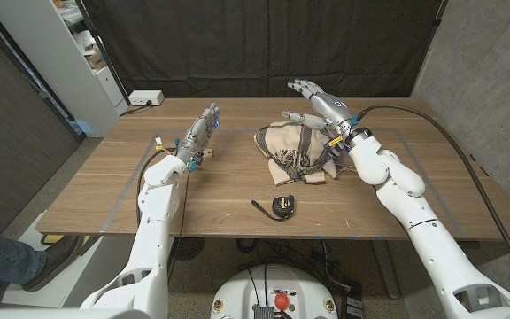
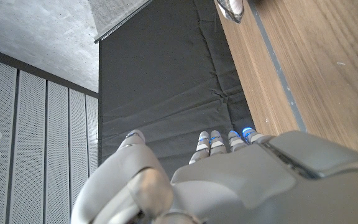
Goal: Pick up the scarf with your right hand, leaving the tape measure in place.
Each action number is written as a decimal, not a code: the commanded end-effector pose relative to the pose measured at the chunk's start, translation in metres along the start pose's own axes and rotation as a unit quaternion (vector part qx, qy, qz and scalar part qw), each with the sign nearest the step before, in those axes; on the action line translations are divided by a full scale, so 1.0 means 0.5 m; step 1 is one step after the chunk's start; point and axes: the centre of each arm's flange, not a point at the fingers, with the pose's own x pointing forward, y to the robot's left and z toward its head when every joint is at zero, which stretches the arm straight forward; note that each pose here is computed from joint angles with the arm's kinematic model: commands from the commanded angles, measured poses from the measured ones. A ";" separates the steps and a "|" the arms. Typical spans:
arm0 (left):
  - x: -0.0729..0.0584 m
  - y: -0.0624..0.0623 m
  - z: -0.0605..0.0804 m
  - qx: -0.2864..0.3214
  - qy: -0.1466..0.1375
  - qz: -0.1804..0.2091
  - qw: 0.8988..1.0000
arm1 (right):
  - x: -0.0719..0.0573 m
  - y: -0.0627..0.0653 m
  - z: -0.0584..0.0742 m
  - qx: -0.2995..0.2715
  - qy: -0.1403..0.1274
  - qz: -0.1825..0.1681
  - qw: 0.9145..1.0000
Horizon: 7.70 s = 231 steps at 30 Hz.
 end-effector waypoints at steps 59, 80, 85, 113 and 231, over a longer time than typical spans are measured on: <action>-0.001 -0.003 -0.002 -0.004 -0.002 -0.013 1.000 | 0.041 0.041 0.053 -0.093 0.084 0.151 0.981; -0.007 -0.003 0.002 -0.005 -0.002 -0.017 1.000 | 0.050 0.060 0.051 -0.102 0.101 0.177 0.974; -0.009 -0.001 0.003 -0.004 -0.001 -0.016 1.000 | 0.051 0.066 0.049 -0.103 0.105 0.183 0.972; -0.025 -0.008 0.004 -0.001 0.001 -0.014 1.000 | 0.055 0.101 0.024 -0.114 0.131 0.219 0.960; 0.016 -0.031 -0.010 0.009 0.022 -0.021 0.999 | 0.022 0.242 -0.070 -0.095 0.196 0.313 0.924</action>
